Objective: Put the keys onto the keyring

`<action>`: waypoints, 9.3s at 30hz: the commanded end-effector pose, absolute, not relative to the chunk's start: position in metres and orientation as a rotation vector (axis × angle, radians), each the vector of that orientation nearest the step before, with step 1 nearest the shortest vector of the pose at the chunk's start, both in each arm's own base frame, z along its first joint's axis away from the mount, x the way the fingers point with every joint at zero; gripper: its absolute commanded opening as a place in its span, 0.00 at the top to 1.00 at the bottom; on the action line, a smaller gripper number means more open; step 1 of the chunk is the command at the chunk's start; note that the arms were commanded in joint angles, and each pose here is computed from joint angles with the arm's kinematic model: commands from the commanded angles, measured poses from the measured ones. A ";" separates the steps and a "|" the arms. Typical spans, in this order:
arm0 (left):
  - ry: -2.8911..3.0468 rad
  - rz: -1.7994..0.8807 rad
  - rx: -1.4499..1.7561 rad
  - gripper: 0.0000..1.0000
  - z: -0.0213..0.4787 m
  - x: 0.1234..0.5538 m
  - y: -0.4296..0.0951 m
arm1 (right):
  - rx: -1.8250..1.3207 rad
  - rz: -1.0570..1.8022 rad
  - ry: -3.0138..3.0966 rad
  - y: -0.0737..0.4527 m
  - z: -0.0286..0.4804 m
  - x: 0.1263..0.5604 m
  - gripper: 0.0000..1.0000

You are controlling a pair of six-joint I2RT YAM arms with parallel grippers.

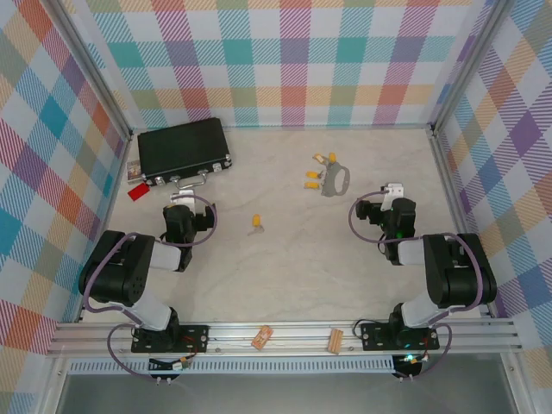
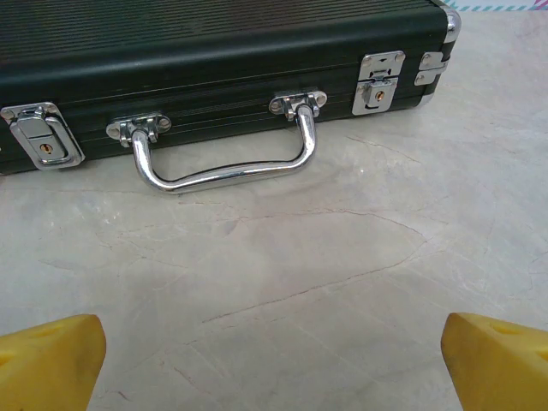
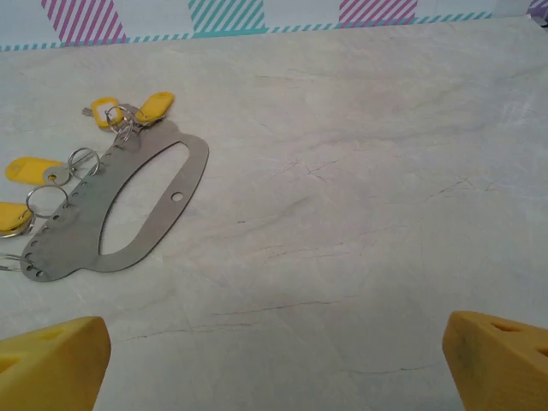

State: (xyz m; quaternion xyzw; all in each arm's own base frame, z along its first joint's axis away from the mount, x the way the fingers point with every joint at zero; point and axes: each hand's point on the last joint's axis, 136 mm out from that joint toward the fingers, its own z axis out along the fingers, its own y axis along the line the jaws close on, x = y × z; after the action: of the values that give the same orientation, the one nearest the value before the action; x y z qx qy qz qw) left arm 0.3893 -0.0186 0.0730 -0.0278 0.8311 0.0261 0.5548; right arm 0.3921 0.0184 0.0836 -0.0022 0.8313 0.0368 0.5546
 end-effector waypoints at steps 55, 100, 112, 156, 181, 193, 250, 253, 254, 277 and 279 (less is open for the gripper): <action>1.914 -0.338 -0.681 0.00 0.223 0.367 -0.008 | 0.506 0.414 1.722 0.005 0.237 0.340 0.01; 2.277 -0.592 0.711 0.60 0.062 0.424 -0.408 | 0.500 0.673 2.095 0.082 0.160 0.330 0.01; 2.306 -0.495 0.731 0.63 0.043 0.454 -0.429 | 0.492 0.706 2.100 0.087 0.164 0.328 0.01; 2.140 -0.540 0.722 1.00 0.156 0.409 -0.407 | 0.366 0.899 1.940 0.107 0.200 0.318 0.00; 1.539 -1.027 0.674 1.00 0.305 0.272 -0.318 | -0.438 1.249 1.760 0.224 0.273 0.280 0.55; 1.405 -1.176 0.707 1.00 0.333 0.253 -0.313 | -0.706 1.393 1.689 0.273 0.284 0.255 0.65; 1.376 -1.340 0.516 0.59 0.357 0.264 -0.283 | -0.732 1.489 1.419 0.271 0.322 0.235 1.00; 1.386 -1.315 0.512 0.60 0.352 0.262 -0.277 | -0.731 1.482 1.420 0.271 0.321 0.235 1.00; 1.390 -1.313 0.517 0.61 0.350 0.261 -0.277 | -0.730 1.483 1.422 0.271 0.321 0.235 1.00; 1.455 -1.300 0.531 0.61 0.331 0.260 -0.278 | -0.715 1.484 1.319 0.260 0.345 0.228 1.00; 1.456 -1.277 0.526 0.61 0.329 0.259 -0.275 | -0.751 1.509 1.308 0.262 0.348 0.226 1.00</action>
State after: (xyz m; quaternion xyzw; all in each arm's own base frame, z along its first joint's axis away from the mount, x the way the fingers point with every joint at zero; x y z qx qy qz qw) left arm 0.2604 -0.2821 0.3285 0.2203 0.6147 -0.5518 0.5188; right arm 0.2339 0.2647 0.3253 -0.2808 0.5756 0.6119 0.4641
